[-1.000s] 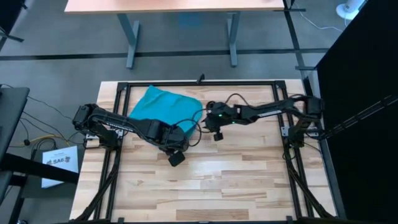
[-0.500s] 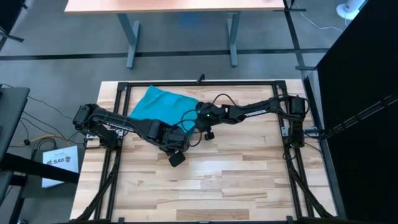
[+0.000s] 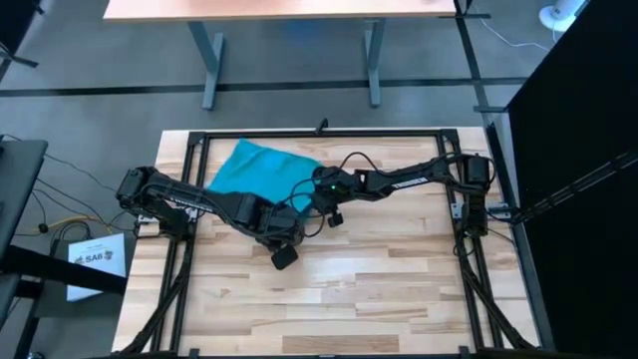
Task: Roll towel
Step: Roll the blue towel
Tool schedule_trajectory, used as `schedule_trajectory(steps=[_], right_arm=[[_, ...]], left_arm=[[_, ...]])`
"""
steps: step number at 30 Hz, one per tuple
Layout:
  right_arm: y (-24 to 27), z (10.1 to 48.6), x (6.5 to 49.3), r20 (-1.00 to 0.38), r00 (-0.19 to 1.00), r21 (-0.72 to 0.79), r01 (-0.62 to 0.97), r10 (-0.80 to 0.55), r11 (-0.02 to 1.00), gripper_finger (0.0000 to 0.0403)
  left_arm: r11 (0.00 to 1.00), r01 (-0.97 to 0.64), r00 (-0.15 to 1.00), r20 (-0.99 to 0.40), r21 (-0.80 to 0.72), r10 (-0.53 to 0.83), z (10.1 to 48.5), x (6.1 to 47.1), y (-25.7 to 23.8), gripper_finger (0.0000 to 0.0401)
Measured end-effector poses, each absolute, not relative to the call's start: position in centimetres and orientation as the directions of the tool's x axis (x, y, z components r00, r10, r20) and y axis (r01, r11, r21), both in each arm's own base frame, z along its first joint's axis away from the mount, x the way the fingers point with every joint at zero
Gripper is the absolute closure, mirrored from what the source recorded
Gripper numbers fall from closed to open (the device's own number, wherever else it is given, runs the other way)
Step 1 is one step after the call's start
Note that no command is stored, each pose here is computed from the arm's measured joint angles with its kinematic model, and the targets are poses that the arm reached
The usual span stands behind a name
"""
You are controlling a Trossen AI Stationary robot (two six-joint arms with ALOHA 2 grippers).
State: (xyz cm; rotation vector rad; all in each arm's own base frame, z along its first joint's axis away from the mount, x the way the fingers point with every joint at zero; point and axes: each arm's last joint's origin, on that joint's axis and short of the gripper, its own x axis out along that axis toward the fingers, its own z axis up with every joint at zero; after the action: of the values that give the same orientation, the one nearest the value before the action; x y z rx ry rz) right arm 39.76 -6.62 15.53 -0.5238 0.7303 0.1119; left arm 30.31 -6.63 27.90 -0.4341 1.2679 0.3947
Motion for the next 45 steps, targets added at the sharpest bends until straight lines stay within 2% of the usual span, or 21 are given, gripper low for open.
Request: schedule_trajectory(steps=[16,30,39,45], right_arm=[[-5.7,14.0,39.8,-0.711,0.701,-0.384,-0.329,-0.049,0.863,0.0289],[-7.2,13.9,39.5,-0.721,0.688,-0.383,-0.301,-0.079,0.873,0.0289],[-5.9,12.7,38.4,-0.817,0.575,-0.309,-0.379,-0.04,0.873,0.0289],[-7.6,12.6,37.7,-0.838,0.543,-0.28,-0.338,-0.057,0.898,0.0291]], left_arm=[[0.865,-0.488,0.278,-0.96,-0.113,0.031,28.4,30.0,-7.5,0.0401],[0.897,-0.427,0.372,-0.926,-0.117,0.056,32.4,29.5,-10.1,0.0401],[0.889,-0.445,0.353,-0.933,-0.105,0.067,32.4,29.1,-10.4,0.0401],[0.886,-0.453,0.341,-0.938,-0.099,0.069,32.4,28.9,-10.7,0.0401]])
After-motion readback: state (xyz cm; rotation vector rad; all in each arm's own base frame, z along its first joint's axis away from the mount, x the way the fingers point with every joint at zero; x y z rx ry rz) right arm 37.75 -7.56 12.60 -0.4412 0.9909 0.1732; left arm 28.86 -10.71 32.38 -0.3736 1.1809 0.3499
